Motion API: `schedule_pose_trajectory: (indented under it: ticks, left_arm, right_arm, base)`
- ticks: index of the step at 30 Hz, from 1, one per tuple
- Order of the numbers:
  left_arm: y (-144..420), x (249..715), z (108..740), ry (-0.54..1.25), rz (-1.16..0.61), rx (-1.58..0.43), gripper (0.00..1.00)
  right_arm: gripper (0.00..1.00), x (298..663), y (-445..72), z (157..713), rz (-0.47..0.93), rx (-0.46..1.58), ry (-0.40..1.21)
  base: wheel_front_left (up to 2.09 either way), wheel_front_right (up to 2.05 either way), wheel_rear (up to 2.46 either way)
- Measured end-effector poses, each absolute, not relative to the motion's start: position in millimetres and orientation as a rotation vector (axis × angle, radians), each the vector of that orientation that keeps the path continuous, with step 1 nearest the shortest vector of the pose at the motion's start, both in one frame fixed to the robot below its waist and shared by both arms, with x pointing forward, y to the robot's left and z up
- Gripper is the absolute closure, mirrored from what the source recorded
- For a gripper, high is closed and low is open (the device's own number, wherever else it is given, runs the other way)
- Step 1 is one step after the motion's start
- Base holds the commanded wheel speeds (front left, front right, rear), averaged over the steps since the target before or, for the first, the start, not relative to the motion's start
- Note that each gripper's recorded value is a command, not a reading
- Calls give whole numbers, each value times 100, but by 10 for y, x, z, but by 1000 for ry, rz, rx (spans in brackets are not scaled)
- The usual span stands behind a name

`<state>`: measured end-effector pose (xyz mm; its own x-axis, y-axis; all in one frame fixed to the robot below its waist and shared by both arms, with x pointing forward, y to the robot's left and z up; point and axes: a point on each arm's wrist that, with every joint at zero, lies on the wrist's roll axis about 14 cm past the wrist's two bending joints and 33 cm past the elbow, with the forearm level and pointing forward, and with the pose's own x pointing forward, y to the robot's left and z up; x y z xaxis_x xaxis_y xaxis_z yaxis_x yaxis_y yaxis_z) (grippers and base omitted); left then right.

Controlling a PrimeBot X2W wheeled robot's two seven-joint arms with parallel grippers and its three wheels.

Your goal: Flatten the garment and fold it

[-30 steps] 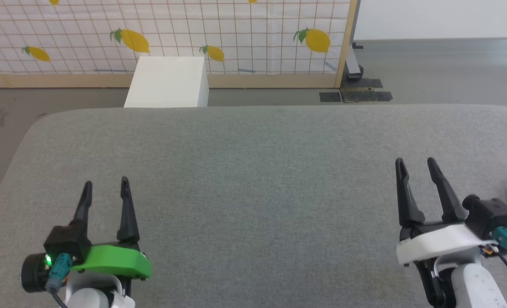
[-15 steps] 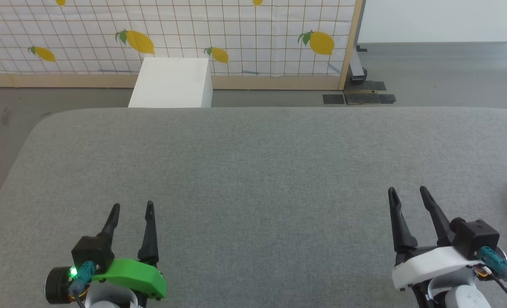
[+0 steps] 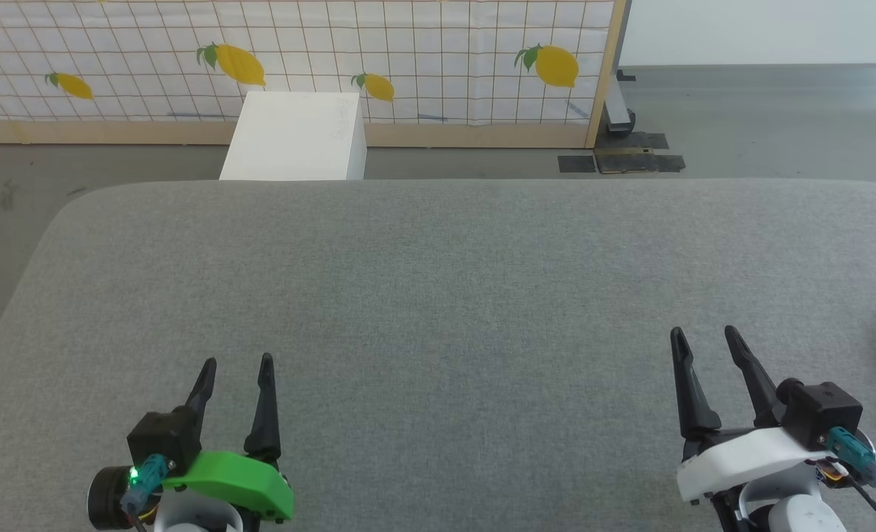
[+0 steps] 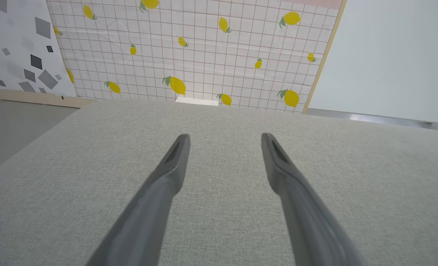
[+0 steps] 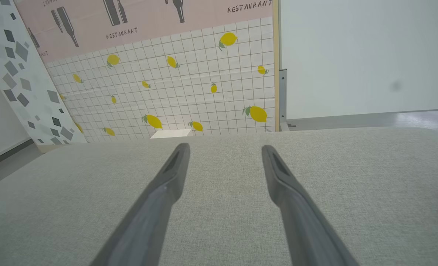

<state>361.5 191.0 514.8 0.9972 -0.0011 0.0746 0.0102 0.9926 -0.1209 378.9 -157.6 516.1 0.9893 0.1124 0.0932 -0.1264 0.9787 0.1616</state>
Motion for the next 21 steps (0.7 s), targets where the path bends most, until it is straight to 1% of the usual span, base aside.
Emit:
schedule_pose_trajectory:
  ticks: [4,5,21]
  left_arm:
    - [1900,3615,5134,-73,-8,-123,0]
    - [1897,3614,5134,-74,-9,-123,100]
    - [1877,3627,5151,-69,-16,-114,100]
  right_arm:
    - [0,3787,-1576,5148,120,170,-80]
    - [100,3786,-1576,5145,120,172,-79]
    - [100,3788,-1577,5158,122,160,-72]
  base:
    - [0,0,0]
    - [0,0,0]
    - [0,0,0]
